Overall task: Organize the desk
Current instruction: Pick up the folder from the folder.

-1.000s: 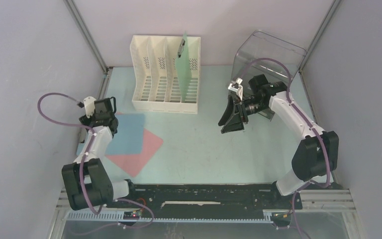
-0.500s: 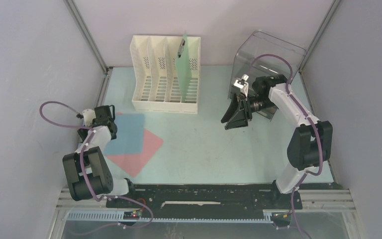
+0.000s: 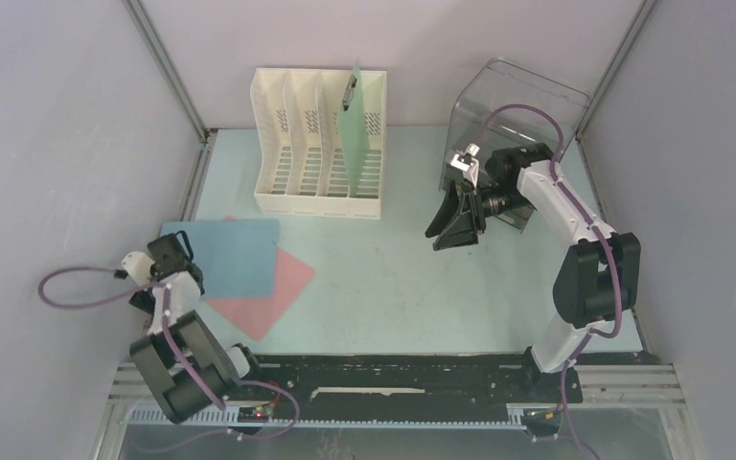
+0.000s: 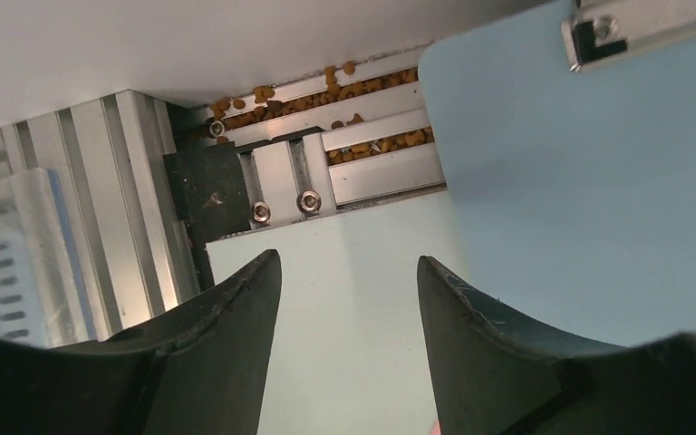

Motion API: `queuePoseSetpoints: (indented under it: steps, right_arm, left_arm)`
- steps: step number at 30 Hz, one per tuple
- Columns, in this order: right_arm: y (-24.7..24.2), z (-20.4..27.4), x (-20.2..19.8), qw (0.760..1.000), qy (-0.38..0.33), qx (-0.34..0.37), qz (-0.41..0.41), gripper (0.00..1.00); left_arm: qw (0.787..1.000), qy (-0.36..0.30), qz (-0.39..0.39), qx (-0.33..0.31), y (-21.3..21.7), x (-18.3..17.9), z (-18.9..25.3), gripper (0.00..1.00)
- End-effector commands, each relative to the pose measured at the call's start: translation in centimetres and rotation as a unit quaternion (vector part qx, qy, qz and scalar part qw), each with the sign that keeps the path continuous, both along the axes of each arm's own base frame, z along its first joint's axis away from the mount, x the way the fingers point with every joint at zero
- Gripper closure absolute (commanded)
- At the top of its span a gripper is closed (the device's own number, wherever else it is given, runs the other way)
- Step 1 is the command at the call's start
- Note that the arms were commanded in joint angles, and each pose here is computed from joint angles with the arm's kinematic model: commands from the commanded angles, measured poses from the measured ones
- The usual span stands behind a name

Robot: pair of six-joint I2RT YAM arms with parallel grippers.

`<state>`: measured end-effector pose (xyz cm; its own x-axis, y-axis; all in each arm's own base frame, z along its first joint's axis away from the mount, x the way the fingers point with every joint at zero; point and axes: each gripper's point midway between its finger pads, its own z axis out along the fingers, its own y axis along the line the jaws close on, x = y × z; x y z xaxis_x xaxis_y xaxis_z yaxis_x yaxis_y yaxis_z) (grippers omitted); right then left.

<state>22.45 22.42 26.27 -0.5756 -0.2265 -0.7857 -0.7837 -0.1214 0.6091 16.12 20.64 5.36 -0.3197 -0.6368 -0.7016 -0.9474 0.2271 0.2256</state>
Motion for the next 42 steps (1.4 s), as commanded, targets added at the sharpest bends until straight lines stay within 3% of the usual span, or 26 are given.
queuePoseSetpoints:
  steps: [1, 6, 9, 15, 21, 28, 42]
  right_arm:
    - [0.2, 1.8, -0.7, 1.000, -0.009, 0.019, 0.002, 0.25]
    - [0.4, 1.9, -1.0, 1.000, -0.012, 0.018, 0.008, 0.25]
    - [0.2, 2.1, -0.9, 1.000, -0.016, 0.020, 0.003, 0.25]
    - [-0.1, 2.2, -0.7, 1.000, -0.017, 0.023, -0.004, 0.25]
    - [-0.1, 2.1, -0.6, 1.000, -0.016, 0.023, -0.005, 0.25]
    - [0.0, 1.9, -0.6, 1.000, -0.014, 0.022, -0.004, 0.25]
    - [-0.2, 2.0, -0.5, 1.000, -0.015, 0.022, -0.006, 0.25]
  left_arm:
    - [0.990, -0.142, 0.018, 0.004, 0.2, 1.8, 2.3, 0.35]
    - [0.976, -0.216, 0.021, -0.023, -0.1, 2.1, 1.3, 0.23]
    - [0.964, -0.263, 0.026, -0.038, 0.2, 2.2, 0.8, 0.21]
    - [0.949, -0.313, 0.022, -0.030, 1.5, 2.5, 1.2, 0.21]
    - [0.929, -0.362, -0.001, -0.084, 2.2, 3.9, 0.6, 0.31]
    - [0.916, -0.396, -0.011, -0.070, 3.4, 4.0, 1.3, 0.30]
    - [0.894, -0.431, -0.004, -0.120, 4.2, 4.4, -1.0, 0.30]
